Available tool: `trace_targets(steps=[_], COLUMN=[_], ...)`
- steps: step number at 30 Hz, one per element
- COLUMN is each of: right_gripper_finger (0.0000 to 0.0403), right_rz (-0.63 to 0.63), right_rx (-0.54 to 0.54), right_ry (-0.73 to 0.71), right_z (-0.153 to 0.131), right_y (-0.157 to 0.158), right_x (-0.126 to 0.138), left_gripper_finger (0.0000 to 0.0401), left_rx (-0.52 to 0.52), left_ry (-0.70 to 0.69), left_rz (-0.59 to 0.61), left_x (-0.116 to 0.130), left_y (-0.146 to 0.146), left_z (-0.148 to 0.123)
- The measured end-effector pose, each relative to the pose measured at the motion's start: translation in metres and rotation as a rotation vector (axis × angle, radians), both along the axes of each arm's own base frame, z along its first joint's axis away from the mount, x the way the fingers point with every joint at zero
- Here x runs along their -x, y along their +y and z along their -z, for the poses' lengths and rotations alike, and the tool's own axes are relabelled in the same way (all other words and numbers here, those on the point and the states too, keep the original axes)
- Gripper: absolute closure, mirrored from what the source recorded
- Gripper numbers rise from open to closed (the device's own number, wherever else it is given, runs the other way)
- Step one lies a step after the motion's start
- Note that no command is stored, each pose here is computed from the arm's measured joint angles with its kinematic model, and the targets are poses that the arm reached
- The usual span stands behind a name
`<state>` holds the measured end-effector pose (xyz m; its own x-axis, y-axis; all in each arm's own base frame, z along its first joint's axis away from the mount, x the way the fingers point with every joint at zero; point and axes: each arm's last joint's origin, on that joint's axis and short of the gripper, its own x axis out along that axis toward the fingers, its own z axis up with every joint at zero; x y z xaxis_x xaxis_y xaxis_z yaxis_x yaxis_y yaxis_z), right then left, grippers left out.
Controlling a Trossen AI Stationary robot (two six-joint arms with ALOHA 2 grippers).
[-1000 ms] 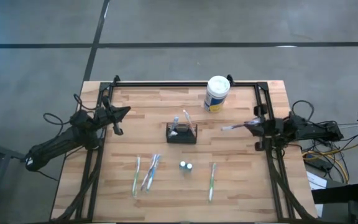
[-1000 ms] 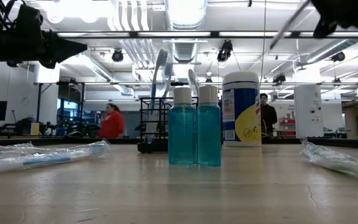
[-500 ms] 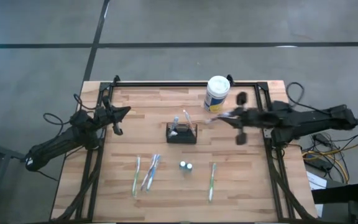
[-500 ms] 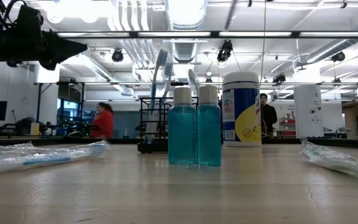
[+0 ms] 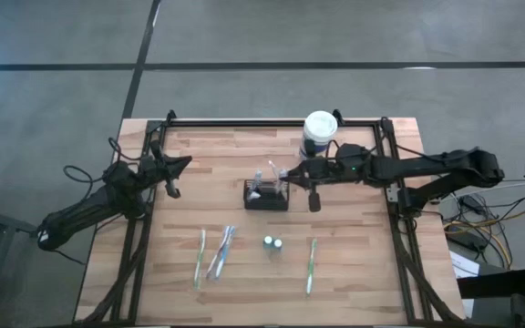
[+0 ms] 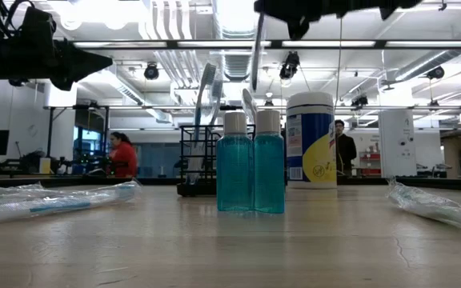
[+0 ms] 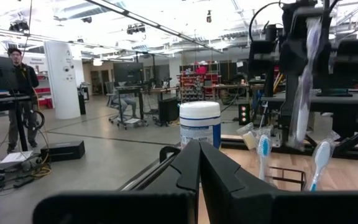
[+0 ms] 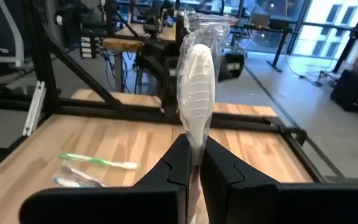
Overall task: Pick & Place toothbrushing station
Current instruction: Put the purple toothbrush into the black wire organizer
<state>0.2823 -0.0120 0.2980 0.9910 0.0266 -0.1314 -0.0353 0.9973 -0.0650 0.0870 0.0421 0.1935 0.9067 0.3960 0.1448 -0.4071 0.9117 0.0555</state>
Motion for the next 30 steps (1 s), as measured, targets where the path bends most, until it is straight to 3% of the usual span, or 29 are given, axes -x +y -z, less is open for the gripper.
trace_targets(steps=[15,30], right_gripper_finger=[0.0390,0.0390], right_rz=[0.037,0.070], right_rx=[-0.079,-0.099], right_ry=[0.021,0.183], right_z=[0.053,0.119], right_y=[-0.004,-0.009], right_x=[0.012,-0.022], left_gripper_finger=[0.0389,0.0389], left_rx=[-0.002,0.004], left_ry=[-0.011,-0.021], left_rz=[0.001,0.002], left_x=[0.000,0.000], left_y=[0.000,0.000], left_z=[-0.001,-0.002])
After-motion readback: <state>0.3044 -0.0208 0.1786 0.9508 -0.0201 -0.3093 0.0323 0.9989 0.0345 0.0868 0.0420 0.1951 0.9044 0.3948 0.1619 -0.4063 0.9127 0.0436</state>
